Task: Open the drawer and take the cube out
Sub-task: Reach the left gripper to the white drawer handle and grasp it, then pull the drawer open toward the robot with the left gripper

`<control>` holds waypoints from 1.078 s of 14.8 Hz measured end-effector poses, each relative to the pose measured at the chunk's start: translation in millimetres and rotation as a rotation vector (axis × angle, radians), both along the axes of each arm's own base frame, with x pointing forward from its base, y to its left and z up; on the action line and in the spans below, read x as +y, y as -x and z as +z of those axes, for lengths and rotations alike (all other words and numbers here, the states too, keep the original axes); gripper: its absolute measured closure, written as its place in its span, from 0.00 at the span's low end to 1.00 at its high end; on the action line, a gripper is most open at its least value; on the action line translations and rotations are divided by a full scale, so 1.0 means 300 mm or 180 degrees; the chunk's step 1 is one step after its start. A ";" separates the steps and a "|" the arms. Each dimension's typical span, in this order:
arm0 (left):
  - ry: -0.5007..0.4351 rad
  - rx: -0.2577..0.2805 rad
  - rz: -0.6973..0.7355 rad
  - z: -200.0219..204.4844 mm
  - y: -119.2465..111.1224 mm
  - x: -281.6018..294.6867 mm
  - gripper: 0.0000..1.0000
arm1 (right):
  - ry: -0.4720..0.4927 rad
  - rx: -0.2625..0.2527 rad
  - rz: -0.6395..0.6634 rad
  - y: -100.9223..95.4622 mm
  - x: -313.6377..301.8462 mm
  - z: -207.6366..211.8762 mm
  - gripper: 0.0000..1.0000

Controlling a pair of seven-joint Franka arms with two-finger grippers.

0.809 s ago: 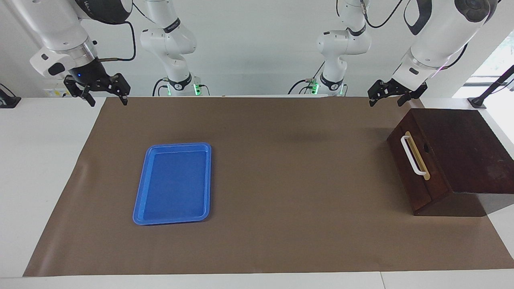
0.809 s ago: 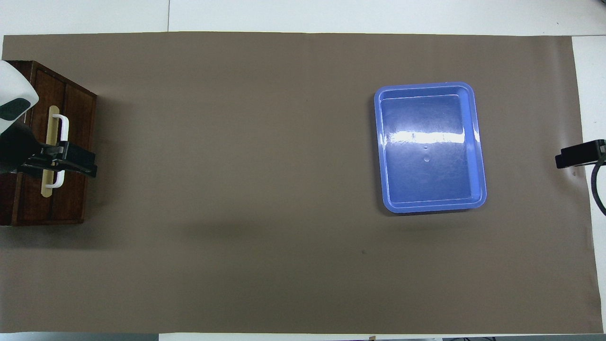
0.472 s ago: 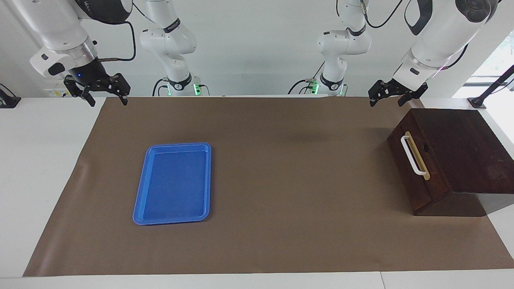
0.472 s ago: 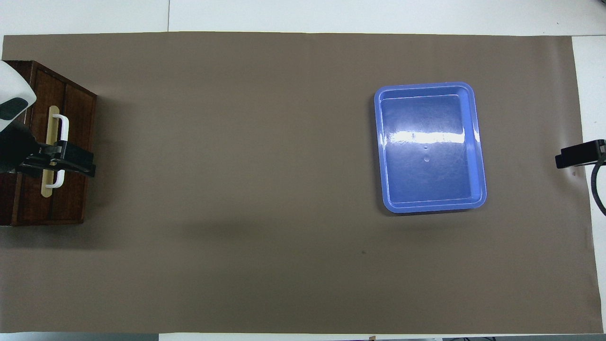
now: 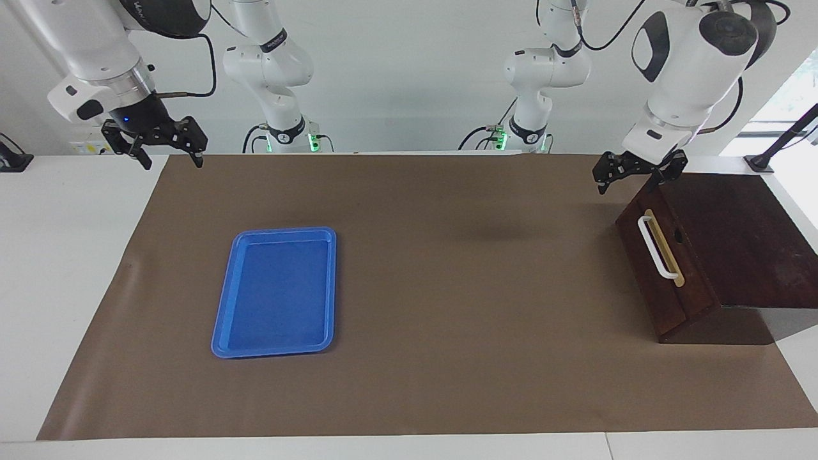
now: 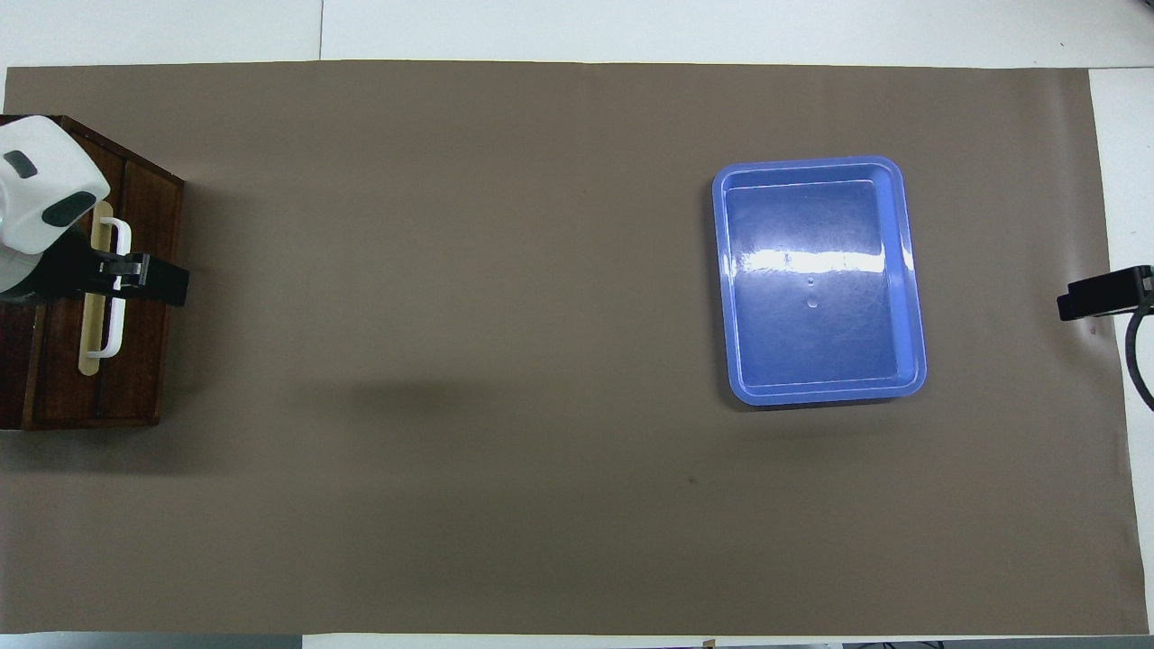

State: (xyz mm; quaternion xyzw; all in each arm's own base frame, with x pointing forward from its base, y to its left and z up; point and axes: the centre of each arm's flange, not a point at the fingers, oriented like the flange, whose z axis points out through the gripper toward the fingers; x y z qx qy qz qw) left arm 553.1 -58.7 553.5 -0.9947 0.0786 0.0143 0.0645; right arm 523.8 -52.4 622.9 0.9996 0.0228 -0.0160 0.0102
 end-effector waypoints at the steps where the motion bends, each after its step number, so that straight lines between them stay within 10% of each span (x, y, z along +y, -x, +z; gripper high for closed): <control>1: -0.0115 -0.0031 -0.0066 -0.039 -0.011 -0.006 0.00 | 0.0000 0.0000 0.0000 0.000 0.000 0.000 0.00; 9: -0.0937 -0.0165 -0.0691 -0.364 -0.098 -0.016 0.00 | 0.0000 0.0000 0.0004 0.000 0.002 0.000 0.00; 16: -0.0935 -0.0261 -0.0667 -0.472 -0.090 0.140 0.00 | 0.0000 0.0000 0.0006 0.000 0.004 0.000 0.00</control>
